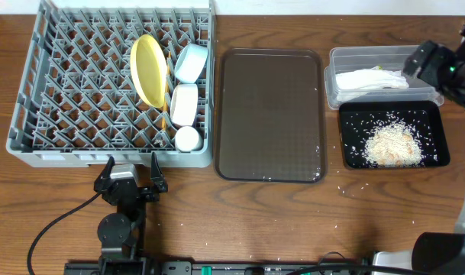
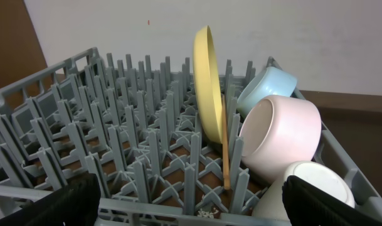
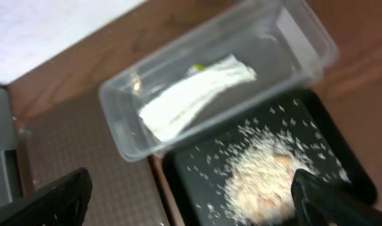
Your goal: Sort waste into correct bins and load items into the dishwasher
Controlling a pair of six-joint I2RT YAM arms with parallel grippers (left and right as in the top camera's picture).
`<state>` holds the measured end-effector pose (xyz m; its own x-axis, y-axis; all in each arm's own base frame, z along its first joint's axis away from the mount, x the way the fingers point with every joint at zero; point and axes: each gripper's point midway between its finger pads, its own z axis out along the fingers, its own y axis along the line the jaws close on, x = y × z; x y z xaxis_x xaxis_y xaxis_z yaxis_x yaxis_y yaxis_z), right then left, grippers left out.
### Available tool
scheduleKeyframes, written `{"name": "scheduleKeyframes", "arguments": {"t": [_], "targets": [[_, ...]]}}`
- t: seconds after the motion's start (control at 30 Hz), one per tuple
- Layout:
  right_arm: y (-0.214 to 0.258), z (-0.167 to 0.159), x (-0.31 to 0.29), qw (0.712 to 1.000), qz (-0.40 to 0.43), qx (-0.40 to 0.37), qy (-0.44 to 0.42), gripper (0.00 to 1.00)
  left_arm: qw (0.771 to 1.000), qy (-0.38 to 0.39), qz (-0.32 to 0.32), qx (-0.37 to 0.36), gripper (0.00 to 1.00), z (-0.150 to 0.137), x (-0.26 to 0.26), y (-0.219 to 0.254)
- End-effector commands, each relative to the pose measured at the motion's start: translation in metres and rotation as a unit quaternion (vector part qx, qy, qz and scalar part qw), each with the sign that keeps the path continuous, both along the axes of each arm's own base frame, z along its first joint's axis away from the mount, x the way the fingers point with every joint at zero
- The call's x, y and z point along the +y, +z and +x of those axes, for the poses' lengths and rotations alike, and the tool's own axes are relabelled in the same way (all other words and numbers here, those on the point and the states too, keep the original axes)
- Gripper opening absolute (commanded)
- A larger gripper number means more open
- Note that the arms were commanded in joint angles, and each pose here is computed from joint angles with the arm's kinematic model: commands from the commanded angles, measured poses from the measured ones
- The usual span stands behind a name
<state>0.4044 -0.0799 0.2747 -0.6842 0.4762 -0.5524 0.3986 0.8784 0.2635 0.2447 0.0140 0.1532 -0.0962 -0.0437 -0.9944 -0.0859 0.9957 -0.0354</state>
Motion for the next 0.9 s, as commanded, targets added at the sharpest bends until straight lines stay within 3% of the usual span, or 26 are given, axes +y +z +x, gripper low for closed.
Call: {"name": "scheduleKeyframes", "arguments": {"t": [0.0,0.13,0.27,0.4,0.57,0.73,0.87], "targets": [[0.017,-0.001,0.034,0.999,-0.007,-0.021,0.037,0.99,1.0,0.006,0.004,0.029,0.94,-0.002,0.002,-0.017],[0.042,-0.001,0.075,0.994,-0.043,-0.062,0.079,0.99,1.0,0.006,0.004,0.029,0.94,-0.002,0.002,-0.017],[0.065,-0.016,0.066,0.984,-0.149,-0.09,0.029,0.99,1.0,0.006,0.004,0.029,0.94,-0.002,0.002,-0.017],[0.074,-0.032,0.059,0.971,-0.198,-0.134,-0.008,0.99,1.0,0.006,0.004,0.029,0.94,-0.002,0.002,-0.017],[0.058,-0.051,0.058,0.959,-0.17,-0.225,-0.02,0.99,1.0,0.006,0.004,0.029,0.94,-0.002,0.002,-0.017],[0.02,-0.073,0.077,0.934,-0.153,-0.316,0.063,0.99,1.0,0.006,0.004,0.029,0.94,-0.002,0.002,-0.017],[-0.015,-0.097,0.078,0.921,-0.15,-0.353,0.069,0.99,1.0,0.006,0.004,0.029,0.94,-0.002,0.002,-0.017]]}}
